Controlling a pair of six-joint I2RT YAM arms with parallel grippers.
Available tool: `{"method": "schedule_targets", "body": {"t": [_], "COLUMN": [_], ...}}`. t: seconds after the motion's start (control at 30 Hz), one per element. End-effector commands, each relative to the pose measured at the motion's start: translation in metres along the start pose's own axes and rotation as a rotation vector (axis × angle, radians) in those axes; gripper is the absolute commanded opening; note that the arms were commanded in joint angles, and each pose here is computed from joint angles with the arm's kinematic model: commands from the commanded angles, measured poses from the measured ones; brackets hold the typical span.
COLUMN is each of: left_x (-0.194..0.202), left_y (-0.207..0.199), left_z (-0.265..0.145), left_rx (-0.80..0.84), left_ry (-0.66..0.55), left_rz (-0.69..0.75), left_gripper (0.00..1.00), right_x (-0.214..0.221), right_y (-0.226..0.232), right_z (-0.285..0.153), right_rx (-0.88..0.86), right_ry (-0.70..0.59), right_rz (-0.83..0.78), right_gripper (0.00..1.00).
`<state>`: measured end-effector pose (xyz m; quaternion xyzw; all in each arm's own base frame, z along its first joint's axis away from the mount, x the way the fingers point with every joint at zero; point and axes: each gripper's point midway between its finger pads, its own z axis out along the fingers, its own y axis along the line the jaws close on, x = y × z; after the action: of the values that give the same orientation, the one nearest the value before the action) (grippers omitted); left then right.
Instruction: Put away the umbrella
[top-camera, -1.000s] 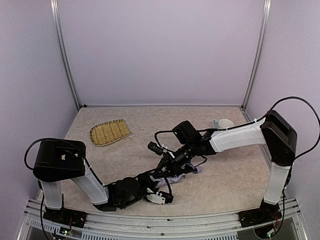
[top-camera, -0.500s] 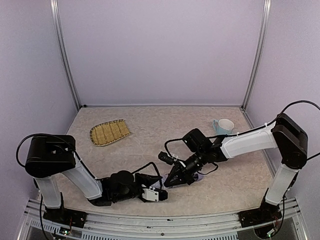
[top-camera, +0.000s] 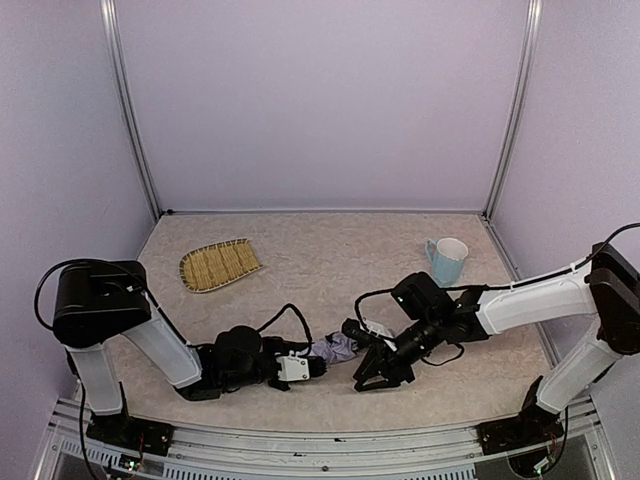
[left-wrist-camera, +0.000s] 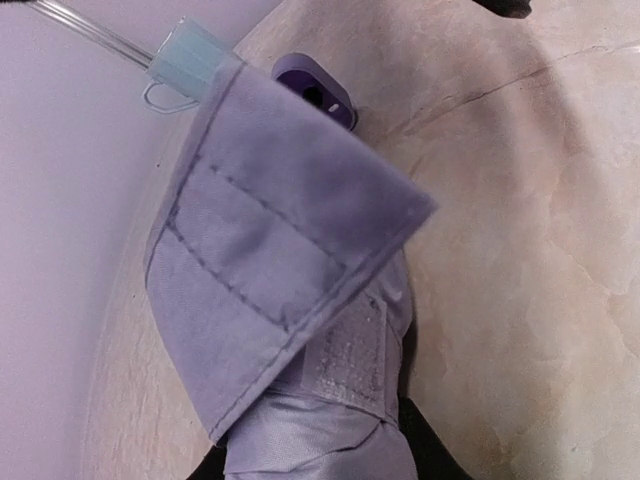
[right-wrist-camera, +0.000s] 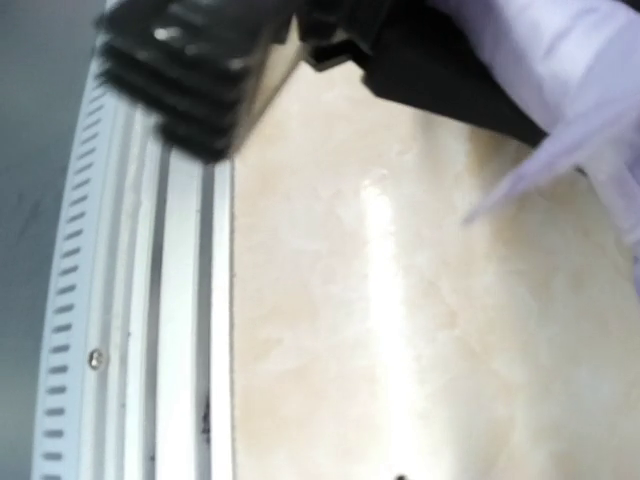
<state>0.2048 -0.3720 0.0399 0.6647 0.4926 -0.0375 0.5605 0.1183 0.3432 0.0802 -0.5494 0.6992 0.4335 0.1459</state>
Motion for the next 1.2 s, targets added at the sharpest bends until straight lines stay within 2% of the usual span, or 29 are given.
{"method": "schedule_targets", "body": {"t": [0.0, 0.13, 0.27, 0.37, 0.43, 0.57, 0.8, 0.87, 0.97, 1.17], "left_x": [0.02, 0.025, 0.029, 0.03, 0.028, 0.025, 0.024, 0.024, 0.022, 0.022], "left_y": [0.004, 0.015, 0.026, 0.027, 0.026, 0.024, 0.023, 0.022, 0.021, 0.016], "left_z": [0.001, -0.001, -0.004, -0.002, -0.002, 0.0, 0.0, 0.0, 0.0, -0.001], "left_rx": [-0.054, -0.144, -0.252, -0.253, -0.249, -0.249, -0.241, -0.241, -0.235, -0.214], "left_ry": [0.097, 0.146, 0.246, 0.267, 0.26, 0.256, 0.253, 0.251, 0.244, 0.236], "left_rz": [-0.009, 0.071, 0.245, 0.26, 0.257, 0.268, 0.268, 0.264, 0.257, 0.253], "left_gripper": [0.0, 0.0, 0.0, 0.0, 0.0, 0.0, 0.0, 0.0, 0.0, 0.0], "right_x": [-0.012, -0.037, -0.068, -0.087, -0.091, -0.1, -0.085, -0.079, -0.077, -0.065], "right_y": [0.006, -0.012, -0.062, -0.073, -0.072, -0.061, -0.04, -0.043, -0.049, -0.064], "right_z": [-0.007, -0.019, -0.058, -0.068, -0.061, -0.039, -0.001, 0.008, 0.014, 0.018], "right_rx": [0.013, 0.111, 0.32, 0.428, 0.401, 0.241, 0.101, 0.093, 0.1, 0.165], "right_ry": [-0.055, -0.123, -0.216, -0.253, -0.265, -0.255, -0.134, -0.102, -0.093, -0.076], "right_rz": [0.019, 0.092, 0.26, 0.268, 0.291, 0.331, 0.308, 0.315, 0.324, 0.336], "right_gripper": [0.37, 0.42, 0.44, 0.46, 0.49, 0.5, 0.5, 0.47, 0.33, 0.3]}}
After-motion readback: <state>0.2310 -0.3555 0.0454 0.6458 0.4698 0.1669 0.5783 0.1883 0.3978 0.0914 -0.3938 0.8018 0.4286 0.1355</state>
